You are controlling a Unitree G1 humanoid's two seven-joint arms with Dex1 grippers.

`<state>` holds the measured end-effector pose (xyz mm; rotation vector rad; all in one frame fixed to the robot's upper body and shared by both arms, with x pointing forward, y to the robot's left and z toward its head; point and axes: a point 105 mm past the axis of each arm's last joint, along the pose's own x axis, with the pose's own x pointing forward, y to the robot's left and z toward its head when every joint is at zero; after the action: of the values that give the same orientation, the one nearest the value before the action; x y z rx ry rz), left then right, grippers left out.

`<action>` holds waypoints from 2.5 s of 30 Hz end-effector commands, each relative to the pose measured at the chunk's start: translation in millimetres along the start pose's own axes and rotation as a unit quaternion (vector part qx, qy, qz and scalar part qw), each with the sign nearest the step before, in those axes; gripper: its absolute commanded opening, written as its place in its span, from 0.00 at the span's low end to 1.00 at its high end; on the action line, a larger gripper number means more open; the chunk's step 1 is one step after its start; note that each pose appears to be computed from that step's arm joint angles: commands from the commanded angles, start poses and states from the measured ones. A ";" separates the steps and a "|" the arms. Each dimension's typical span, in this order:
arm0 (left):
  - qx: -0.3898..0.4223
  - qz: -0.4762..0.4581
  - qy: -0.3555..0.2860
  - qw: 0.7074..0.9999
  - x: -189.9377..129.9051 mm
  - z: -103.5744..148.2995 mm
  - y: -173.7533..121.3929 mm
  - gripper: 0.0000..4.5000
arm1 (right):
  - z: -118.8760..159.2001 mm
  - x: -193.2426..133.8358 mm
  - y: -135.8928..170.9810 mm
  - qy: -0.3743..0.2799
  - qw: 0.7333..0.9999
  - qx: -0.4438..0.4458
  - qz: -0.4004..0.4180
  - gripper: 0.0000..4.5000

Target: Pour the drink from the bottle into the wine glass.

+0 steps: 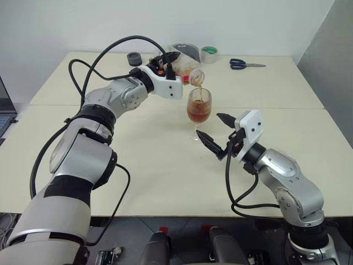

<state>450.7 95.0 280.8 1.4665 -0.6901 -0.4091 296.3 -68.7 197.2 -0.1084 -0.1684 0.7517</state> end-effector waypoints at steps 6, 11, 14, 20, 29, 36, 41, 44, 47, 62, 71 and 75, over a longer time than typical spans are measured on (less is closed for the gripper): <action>-0.182 0.017 0.025 0.983 3.8 -6.9 13.8 0.38 | 20.5 -2.3 2.4 -0.039 0.999 -0.019 0.002 1.00; -0.320 0.012 0.031 0.947 -1.8 -16.9 14.3 0.38 | 22.5 -5.7 4.6 -0.042 0.999 -0.022 0.018 1.00; -0.428 0.027 0.046 0.902 -16.4 -33.4 7.4 0.38 | 19.7 -8.5 12.6 -0.026 0.998 -0.030 0.057 1.00; -0.541 0.063 0.126 0.829 -75.3 -67.5 -35.2 0.38 | 9.1 -13.0 28.2 0.021 0.992 -0.019 0.124 1.00; -0.612 0.108 0.218 0.753 -145.9 -77.8 -72.3 0.38 | 12.4 -6.9 36.9 0.022 0.984 -0.021 0.175 1.00; -0.641 0.136 0.254 0.712 -169.2 -82.3 -95.6 0.38 | 12.8 -2.4 41.8 0.020 0.979 -0.024 0.199 1.00; -0.641 0.134 0.260 0.709 -174.3 -82.7 -108.3 0.38 | 12.5 -0.5 44.3 0.020 0.978 -0.022 0.207 1.00; -0.636 0.130 0.265 0.713 -179.2 -82.2 -116.2 0.38 | 12.2 -0.1 44.9 0.020 0.977 -0.022 0.209 1.00; -0.632 0.130 0.266 0.716 -181.1 -81.2 -118.9 0.54 | 11.6 -0.6 44.9 0.021 0.977 -0.022 0.211 1.00; -0.590 0.135 0.265 0.750 -207.1 -56.9 -117.0 1.00 | -26.6 -16.9 13.9 0.032 0.997 -0.004 0.073 1.00; -0.582 0.150 0.284 0.747 -228.8 -32.1 -124.2 1.00 | -59.4 -31.9 -28.1 -0.003 0.991 0.034 -0.130 1.00; -0.597 0.150 0.276 0.738 -225.9 -27.5 -123.7 1.00 | -65.1 -31.1 -34.3 -0.005 0.989 0.026 -0.147 1.00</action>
<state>320.2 254.6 106.0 0.1775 -0.0081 -0.0652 307.4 -113.3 123.0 -0.0118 -0.1071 0.4842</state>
